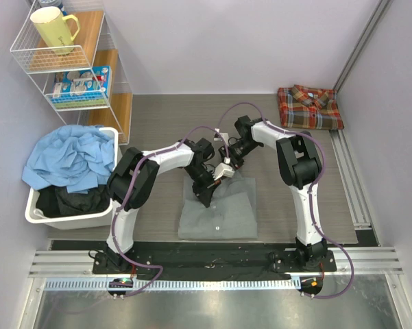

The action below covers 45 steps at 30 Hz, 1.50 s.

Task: Fold and stack the long sleeve shirts
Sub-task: Fold the shirt

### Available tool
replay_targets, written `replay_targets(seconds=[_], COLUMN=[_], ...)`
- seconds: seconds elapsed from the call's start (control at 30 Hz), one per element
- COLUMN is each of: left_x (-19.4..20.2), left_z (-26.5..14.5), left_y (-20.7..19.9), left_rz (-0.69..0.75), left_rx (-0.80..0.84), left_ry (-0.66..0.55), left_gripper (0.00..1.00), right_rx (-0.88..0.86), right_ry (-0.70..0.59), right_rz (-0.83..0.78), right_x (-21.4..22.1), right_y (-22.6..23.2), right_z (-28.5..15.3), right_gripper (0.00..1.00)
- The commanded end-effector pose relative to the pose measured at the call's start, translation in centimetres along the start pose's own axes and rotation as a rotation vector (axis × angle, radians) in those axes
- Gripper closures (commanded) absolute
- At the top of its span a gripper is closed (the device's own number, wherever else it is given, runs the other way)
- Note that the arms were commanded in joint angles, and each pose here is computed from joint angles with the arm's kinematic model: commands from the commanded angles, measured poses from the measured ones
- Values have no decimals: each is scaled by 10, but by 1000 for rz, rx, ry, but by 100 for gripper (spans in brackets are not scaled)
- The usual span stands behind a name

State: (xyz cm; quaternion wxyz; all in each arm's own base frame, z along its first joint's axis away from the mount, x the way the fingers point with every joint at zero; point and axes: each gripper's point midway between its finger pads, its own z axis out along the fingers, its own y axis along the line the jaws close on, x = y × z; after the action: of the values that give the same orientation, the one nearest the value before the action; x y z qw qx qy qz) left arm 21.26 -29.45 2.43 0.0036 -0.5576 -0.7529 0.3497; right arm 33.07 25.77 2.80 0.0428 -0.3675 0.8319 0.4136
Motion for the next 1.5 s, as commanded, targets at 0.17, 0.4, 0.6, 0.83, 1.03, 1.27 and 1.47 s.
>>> replay_targets(seconds=[0.17, 0.4, 0.6, 0.83, 1.03, 1.27, 1.47], left_x=[-6, -16, 0, 3, 0, 4, 6], left_z=[-9, -28, -26, -22, -17, -13, -7], left_y=[-71, -83, -80, -56, -49, -62, -72], left_rz=[-76, -129, -191, -212, -243, -245, -226], left_rx=[183, 172, 142, 23, 31, 133, 174], left_ry=[-98, -228, -232, -257, -260, -227, -208], left_gripper=[100, 55, 43, 39, 39, 45, 54], right_rx=[-73, -91, -98, -76, -81, -76, -78], right_ry=[66, 60, 17, -13, 11, 50, 62], right_rz=[-43, -30, -47, -79, -68, -54, -53], right_x=[27, 34, 19, 1, 3, 14, 17], right_y=[36, 52, 67, 69, 53, 33, 30], right_z=[23, 17, 3, -5, 8, 22, 26], right_gripper=[69, 70, 69, 69, 70, 70, 71])
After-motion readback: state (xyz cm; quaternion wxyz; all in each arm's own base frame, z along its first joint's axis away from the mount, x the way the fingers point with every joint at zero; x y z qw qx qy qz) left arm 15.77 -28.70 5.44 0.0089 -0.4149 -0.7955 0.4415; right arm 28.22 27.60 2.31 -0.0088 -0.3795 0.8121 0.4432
